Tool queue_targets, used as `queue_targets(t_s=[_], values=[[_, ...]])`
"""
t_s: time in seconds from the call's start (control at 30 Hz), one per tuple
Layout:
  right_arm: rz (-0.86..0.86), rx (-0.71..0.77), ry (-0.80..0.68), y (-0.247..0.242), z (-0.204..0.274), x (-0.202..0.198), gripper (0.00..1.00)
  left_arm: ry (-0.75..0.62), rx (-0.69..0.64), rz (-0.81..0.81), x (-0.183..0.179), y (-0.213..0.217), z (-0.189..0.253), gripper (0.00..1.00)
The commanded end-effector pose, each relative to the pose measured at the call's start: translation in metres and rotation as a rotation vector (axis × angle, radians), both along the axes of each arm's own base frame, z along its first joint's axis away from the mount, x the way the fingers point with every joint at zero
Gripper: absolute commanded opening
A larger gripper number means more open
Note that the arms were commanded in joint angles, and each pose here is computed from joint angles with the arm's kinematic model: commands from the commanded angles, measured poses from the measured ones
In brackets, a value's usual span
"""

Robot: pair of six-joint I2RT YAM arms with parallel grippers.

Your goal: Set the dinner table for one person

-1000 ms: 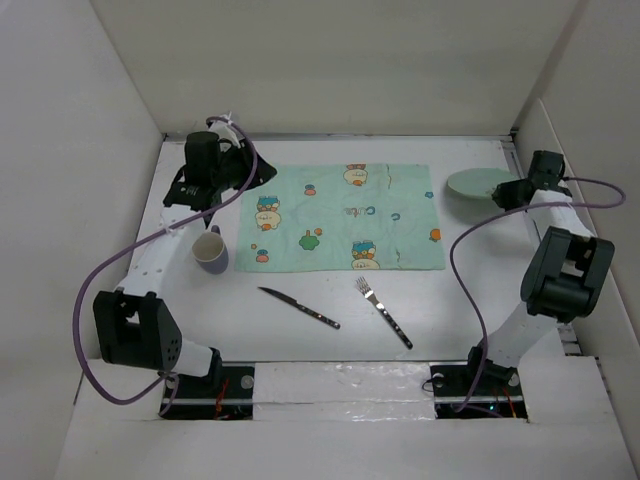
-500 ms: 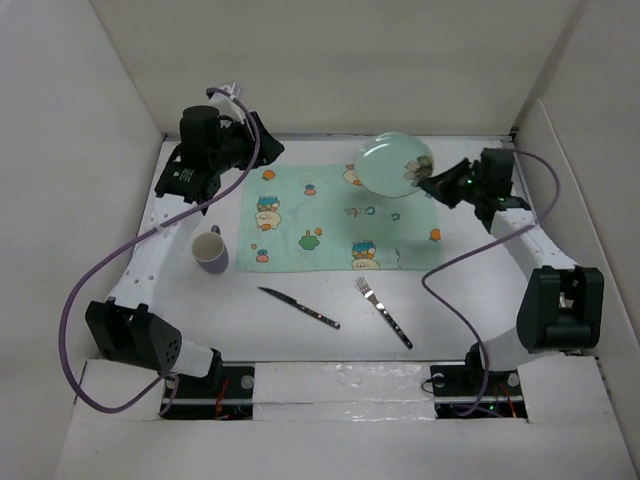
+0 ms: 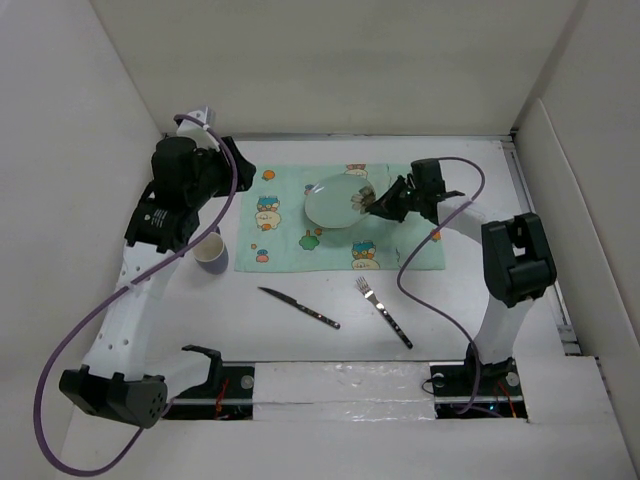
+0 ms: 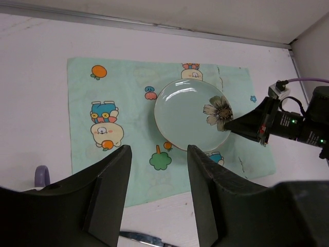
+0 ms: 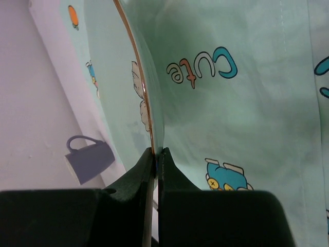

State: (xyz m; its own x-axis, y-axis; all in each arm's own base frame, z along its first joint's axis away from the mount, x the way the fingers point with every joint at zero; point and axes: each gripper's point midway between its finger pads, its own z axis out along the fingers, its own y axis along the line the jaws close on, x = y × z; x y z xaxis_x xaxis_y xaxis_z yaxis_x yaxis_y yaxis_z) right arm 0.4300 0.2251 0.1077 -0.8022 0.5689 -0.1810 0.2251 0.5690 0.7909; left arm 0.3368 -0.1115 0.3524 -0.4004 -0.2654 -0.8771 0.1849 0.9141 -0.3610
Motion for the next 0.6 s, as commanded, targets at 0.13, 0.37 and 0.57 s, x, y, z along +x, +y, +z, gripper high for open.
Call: queue_targets(t_s=[0.13, 0.37, 0.57], values=[[0.044, 0.118, -0.183, 0.035, 0.052, 0.028, 0.0, -0.01, 0.064, 0.018, 0.003, 0.001, -0.004, 0.44], [0.027, 0.017, -0.102, 0.025, 0.011, 0.016, 0.21, 0.005, 0.056, 0.03, -0.004, 0.004, -0.005, 0.45], [0.012, -0.051, -0.043, 0.016, -0.003, 0.011, 0.3, -0.001, 0.032, 0.033, -0.01, 0.004, -0.005, 0.44]])
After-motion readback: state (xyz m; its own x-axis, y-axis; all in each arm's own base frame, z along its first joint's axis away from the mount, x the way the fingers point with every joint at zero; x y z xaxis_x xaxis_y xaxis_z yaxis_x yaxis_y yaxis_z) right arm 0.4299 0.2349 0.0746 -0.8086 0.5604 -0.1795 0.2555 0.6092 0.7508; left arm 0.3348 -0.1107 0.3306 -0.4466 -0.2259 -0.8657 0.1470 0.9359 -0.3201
